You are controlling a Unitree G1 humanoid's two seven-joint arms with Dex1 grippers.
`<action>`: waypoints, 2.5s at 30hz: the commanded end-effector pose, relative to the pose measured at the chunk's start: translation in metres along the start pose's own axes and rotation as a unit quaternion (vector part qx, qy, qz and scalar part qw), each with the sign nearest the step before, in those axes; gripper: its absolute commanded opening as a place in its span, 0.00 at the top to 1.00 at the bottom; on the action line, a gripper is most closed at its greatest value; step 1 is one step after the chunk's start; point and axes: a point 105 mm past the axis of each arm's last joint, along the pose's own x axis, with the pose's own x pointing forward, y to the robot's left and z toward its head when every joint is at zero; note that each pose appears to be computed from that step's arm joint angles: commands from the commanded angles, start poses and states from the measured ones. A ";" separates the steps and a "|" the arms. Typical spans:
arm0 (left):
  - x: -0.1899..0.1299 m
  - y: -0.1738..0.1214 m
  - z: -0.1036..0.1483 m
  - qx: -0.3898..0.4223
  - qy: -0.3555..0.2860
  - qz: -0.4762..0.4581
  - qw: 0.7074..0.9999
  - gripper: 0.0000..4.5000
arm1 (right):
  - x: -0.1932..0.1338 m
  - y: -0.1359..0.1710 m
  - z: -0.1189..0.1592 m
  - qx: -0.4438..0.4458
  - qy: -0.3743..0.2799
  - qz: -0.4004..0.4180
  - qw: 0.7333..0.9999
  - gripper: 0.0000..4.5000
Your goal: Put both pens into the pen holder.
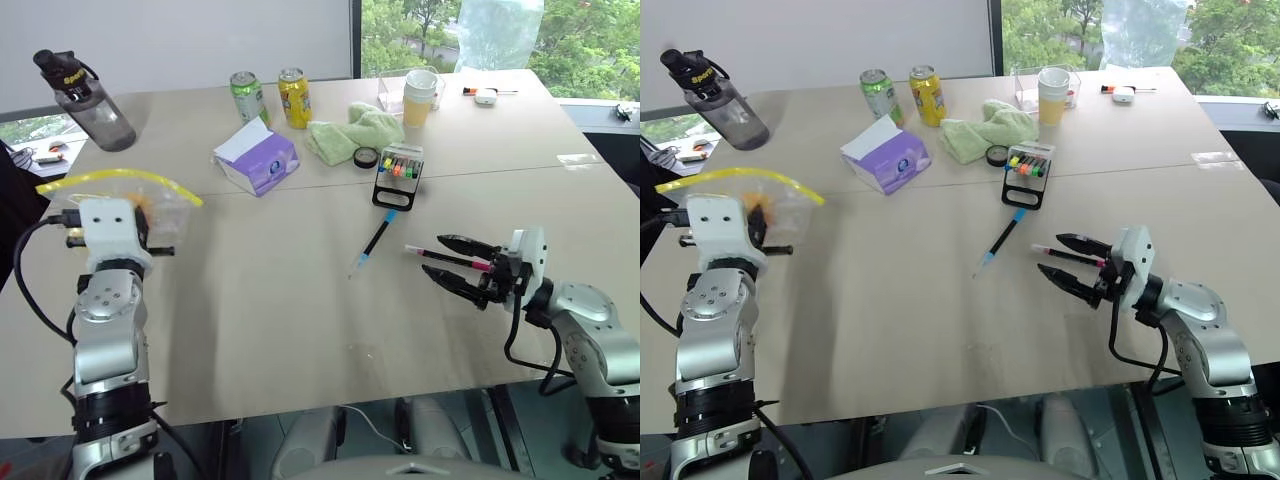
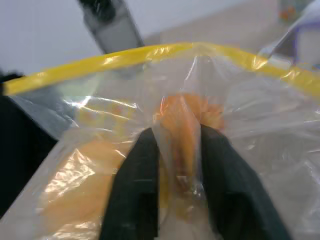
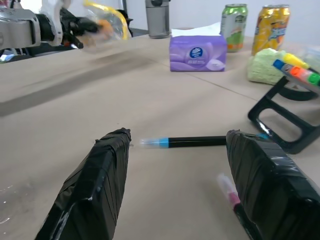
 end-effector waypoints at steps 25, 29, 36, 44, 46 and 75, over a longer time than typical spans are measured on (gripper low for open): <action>-0.135 -0.163 0.073 0.030 -0.102 -0.629 0.770 0.00 | -0.025 -0.042 -0.008 -0.054 0.176 -0.080 0.980 0.27; -0.143 -0.165 0.074 0.034 -0.087 -0.650 0.754 0.00 | -0.029 -0.050 -0.025 -0.060 0.256 -0.070 0.962 0.27; -0.162 -0.156 0.067 0.008 -0.062 -0.697 0.714 0.00 | -0.034 -0.059 -0.044 -0.023 0.310 -0.083 0.947 0.27; -0.164 -0.155 0.075 -0.041 -0.068 -0.704 0.706 0.00 | -0.029 -0.057 -0.041 -0.011 0.294 -0.077 0.953 0.77; -0.164 -0.156 0.080 -0.060 -0.073 -0.706 0.702 0.00 | -0.031 -0.055 -0.040 -0.005 0.293 -0.076 0.953 0.99; -0.138 -0.215 0.118 -0.271 -0.096 -0.677 0.678 0.00 | 0.033 0.006 0.020 0.005 0.104 -0.002 0.995 1.00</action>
